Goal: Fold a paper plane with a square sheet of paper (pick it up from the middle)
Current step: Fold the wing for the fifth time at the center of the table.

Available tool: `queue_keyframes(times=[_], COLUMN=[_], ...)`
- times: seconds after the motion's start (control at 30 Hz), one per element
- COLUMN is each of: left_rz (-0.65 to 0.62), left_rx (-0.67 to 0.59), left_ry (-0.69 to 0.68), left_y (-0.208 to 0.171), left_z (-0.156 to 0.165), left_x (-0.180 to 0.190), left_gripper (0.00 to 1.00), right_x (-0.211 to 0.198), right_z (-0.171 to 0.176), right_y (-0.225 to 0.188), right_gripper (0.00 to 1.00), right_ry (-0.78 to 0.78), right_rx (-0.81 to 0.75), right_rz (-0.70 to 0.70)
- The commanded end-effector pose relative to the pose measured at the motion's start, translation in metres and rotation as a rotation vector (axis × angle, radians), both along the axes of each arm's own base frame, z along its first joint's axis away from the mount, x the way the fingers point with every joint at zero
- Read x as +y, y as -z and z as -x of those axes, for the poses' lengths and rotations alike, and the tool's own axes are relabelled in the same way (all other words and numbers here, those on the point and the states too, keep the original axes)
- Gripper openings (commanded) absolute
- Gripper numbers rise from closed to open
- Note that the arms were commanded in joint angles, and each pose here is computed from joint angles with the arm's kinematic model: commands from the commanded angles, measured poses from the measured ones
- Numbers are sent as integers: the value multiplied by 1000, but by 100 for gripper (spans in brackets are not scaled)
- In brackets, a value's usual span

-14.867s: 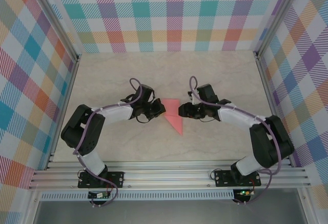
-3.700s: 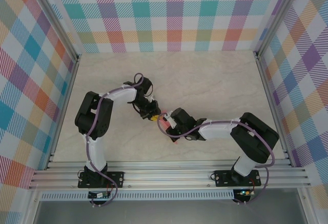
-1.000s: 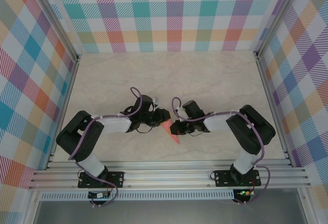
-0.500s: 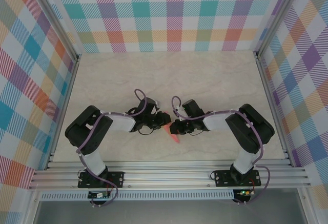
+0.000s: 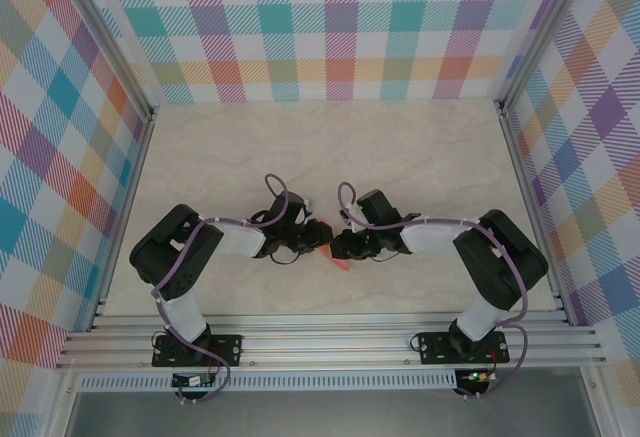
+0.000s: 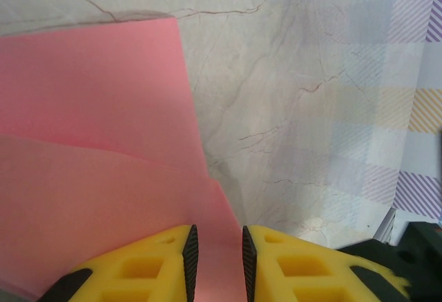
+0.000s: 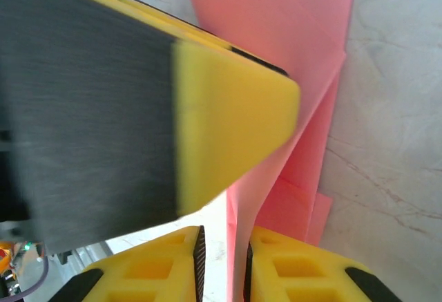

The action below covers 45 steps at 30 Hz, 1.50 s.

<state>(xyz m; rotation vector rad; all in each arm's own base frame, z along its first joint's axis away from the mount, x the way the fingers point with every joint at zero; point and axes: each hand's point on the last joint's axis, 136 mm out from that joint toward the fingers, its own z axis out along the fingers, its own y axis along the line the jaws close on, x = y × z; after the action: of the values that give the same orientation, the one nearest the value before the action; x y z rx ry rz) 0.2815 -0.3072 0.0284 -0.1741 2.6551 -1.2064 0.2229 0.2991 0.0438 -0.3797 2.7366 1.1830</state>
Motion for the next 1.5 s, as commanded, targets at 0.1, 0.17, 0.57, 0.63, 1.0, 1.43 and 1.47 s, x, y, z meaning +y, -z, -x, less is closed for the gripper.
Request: queue_keyframes(times=[0.1, 0.17, 0.57, 0.63, 1.0, 1.43, 1.47], left_rz=[-55, -51, 2, 14, 38, 38, 40], left_rx=[23, 26, 49, 49, 28, 27, 26], left_ry=[4, -10, -69, -76, -58, -53, -55], left_y=[17, 16, 5, 2, -6, -6, -7], left_z=[9, 9, 2, 1, 2, 2, 2], left_x=[9, 10, 9, 9, 8, 7, 7], left_gripper=[26, 26, 27, 27, 28, 28, 28], right_x=[-5, -5, -13, -13, -10, -11, -11], right_z=[8, 14, 39, 40, 15, 18, 21], right_y=[1, 9, 39, 39, 7, 1, 3], right_gripper=[13, 10, 10, 11, 29, 10, 9], right_ry=[-3, -16, -98, -105, -1, -16, -27], right_rx=[34, 57, 130, 137, 81, 129, 142], right_rz=[2, 3, 23, 16, 3, -46, -52])
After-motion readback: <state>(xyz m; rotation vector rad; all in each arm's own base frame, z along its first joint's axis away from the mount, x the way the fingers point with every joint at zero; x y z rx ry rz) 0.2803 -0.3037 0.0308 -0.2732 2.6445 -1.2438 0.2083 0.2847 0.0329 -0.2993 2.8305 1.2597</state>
